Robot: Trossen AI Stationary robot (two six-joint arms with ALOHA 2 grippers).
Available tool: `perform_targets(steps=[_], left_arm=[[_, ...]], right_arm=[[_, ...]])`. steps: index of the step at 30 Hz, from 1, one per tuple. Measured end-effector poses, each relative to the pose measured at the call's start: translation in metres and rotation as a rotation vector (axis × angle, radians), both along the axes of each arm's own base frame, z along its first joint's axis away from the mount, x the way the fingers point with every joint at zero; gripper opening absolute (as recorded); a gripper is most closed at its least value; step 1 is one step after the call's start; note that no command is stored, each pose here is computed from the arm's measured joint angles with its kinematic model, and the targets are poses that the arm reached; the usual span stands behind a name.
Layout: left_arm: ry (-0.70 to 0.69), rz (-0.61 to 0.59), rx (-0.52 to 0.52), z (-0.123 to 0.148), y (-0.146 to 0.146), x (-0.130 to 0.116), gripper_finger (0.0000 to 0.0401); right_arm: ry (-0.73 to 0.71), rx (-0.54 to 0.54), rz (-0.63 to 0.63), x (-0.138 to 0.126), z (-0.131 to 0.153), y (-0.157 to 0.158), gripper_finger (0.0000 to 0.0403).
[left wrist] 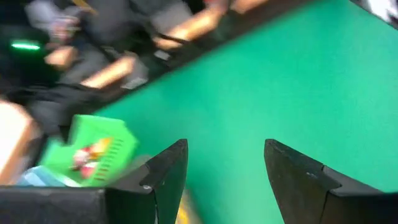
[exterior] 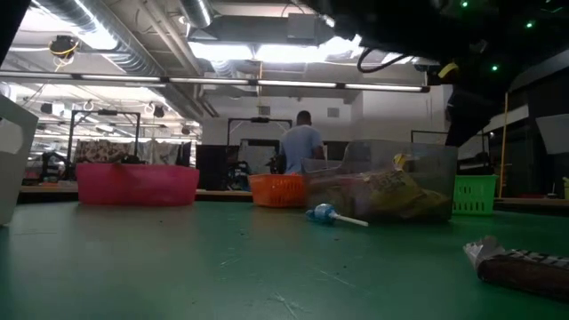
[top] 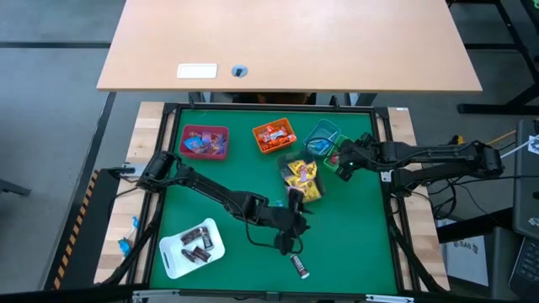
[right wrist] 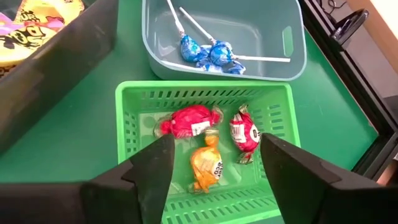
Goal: Sort candy
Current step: Put the blue lollipop into the blue bin
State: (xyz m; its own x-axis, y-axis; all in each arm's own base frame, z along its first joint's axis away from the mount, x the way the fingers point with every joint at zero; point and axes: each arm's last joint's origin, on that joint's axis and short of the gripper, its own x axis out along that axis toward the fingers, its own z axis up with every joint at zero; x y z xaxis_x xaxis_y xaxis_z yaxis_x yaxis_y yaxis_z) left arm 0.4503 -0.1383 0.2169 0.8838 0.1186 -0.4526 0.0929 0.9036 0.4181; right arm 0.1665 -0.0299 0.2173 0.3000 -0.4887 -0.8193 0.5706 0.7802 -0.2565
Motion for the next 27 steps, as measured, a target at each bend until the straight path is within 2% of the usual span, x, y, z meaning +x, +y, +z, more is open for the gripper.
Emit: perform_targets(steps=[3, 7, 11, 15, 22, 27], left_arm=[[0.124, -0.088, 0.025, -0.009, 0.0, -0.005, 0.0201], [0.27, -0.121, 0.063, -0.02, 0.009, -0.012, 0.0201], [0.382, -0.185, 0.043, -0.028, 0.019, -0.015, 0.0201], [0.438, -0.256, 0.026, -0.037, 0.031, -0.013, 0.0201], [0.496, -0.299, -0.042, -0.056, 0.051, -0.011, 0.0201], [0.517, -0.303, -0.033, -0.065, 0.056, -0.011, 0.0201]], right_arm=[[-0.001, 0.0, -0.001, 0.0, 0.0, 0.0, 0.0243], [-0.002, 0.003, 0.0, 0.0, 0.0, 0.0, 0.0243], [-0.008, 0.027, 0.009, 0.001, 0.0, 0.001, 0.0244], [-0.021, 0.071, 0.03, 0.002, 0.0, 0.002, 0.0244], [-0.052, 0.193, 0.086, 0.004, -0.001, 0.006, 0.0244], [-0.053, 0.209, 0.093, 0.004, -0.001, 0.006, 0.0244]])
